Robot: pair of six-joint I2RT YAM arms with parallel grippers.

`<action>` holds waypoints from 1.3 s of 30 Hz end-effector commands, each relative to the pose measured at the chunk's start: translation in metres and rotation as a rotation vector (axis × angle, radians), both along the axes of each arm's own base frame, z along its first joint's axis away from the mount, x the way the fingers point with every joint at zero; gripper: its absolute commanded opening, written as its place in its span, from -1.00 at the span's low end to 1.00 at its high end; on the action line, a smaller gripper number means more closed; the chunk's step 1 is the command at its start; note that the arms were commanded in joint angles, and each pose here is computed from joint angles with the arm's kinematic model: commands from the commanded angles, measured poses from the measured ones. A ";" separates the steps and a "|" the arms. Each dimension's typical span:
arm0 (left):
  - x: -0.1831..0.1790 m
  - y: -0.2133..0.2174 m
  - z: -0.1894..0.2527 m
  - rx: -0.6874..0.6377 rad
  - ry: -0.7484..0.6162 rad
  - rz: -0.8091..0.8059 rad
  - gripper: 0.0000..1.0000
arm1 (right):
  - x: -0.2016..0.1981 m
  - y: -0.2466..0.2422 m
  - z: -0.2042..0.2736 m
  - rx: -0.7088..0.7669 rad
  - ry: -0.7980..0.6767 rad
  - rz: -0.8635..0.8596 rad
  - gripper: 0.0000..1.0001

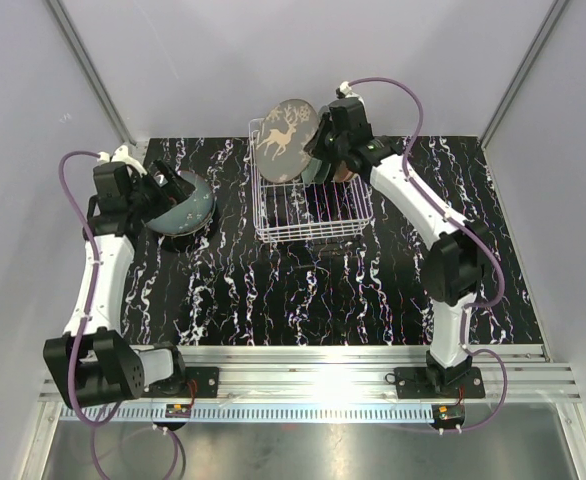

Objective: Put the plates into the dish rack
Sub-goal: Insert the plate into the dish rack

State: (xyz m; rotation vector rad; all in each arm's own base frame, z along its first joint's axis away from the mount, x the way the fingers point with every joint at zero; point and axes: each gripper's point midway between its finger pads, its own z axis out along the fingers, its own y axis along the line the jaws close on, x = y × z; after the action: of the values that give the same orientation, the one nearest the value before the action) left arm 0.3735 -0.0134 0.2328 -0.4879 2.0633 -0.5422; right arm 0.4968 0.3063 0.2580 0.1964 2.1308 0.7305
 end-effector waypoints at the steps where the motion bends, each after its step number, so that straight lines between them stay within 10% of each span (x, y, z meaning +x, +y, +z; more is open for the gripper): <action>1: -0.007 0.017 0.016 0.131 -0.037 0.051 0.98 | 0.007 -0.035 0.094 -0.057 -0.276 -0.136 -1.00; 18: -0.025 0.001 0.003 0.085 -0.063 0.005 0.98 | 0.027 -0.046 0.094 -0.429 -0.399 -0.337 -1.00; 39: -0.026 -0.007 0.004 0.075 -0.065 -0.024 0.98 | 0.053 -0.040 0.077 -0.534 -0.397 -0.435 -1.00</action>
State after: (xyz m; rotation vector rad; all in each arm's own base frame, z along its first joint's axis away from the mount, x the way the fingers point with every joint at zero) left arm 0.3442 -0.0171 0.2209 -0.4496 2.0763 -0.4777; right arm 0.5382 0.2767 0.2570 0.0258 1.9534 -0.1201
